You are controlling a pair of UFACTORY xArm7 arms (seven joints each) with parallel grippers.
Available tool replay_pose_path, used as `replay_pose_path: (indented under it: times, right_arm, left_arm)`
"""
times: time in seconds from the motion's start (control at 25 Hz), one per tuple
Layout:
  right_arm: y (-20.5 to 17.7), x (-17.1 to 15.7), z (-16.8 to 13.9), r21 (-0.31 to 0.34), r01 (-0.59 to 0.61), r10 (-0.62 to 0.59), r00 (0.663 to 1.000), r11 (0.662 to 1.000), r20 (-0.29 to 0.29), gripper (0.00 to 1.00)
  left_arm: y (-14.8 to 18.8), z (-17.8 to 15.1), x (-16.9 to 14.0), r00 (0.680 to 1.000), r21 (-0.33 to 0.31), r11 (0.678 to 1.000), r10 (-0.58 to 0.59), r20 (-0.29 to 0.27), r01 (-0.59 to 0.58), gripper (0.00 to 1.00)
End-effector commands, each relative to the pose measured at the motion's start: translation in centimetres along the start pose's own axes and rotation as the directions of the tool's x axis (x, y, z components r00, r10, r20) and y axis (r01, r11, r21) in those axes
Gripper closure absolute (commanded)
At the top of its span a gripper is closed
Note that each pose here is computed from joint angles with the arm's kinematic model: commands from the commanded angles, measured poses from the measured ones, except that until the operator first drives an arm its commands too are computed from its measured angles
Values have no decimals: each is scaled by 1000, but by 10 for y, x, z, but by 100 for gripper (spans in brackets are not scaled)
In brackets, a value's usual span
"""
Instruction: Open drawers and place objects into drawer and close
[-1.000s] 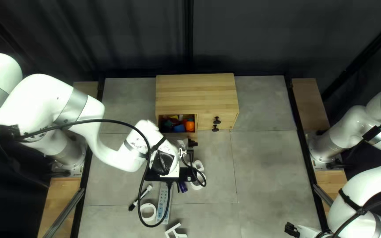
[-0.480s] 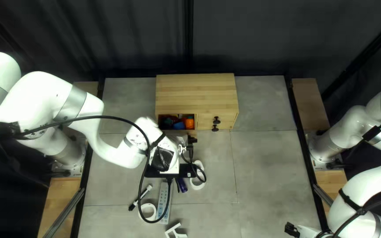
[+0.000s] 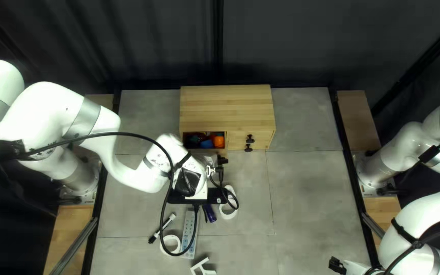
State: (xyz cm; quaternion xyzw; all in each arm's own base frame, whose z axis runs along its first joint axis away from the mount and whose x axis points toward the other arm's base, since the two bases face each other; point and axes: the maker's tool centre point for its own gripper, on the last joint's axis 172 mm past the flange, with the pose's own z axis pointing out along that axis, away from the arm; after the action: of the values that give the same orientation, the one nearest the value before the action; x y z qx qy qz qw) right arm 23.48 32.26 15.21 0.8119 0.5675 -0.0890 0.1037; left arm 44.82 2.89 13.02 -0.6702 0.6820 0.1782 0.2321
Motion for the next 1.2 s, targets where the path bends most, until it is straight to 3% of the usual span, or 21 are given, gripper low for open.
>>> replay_pose_path:
  times: [0.04, 1.2]
  right_arm:
    - [0, 0, 0, 0, 0, 0, 1000, 1000, 0, 0]
    - [0, 0, 0, 0, 0, 0, 1000, 1000, 0, 0]
  left_arm:
    - [0, 2, -3, 1000, 0, 1000, -2, 3, 2, 0]
    - [-5, 19, -28, 1000, 12, 1000, -12, 28, 11, 0]
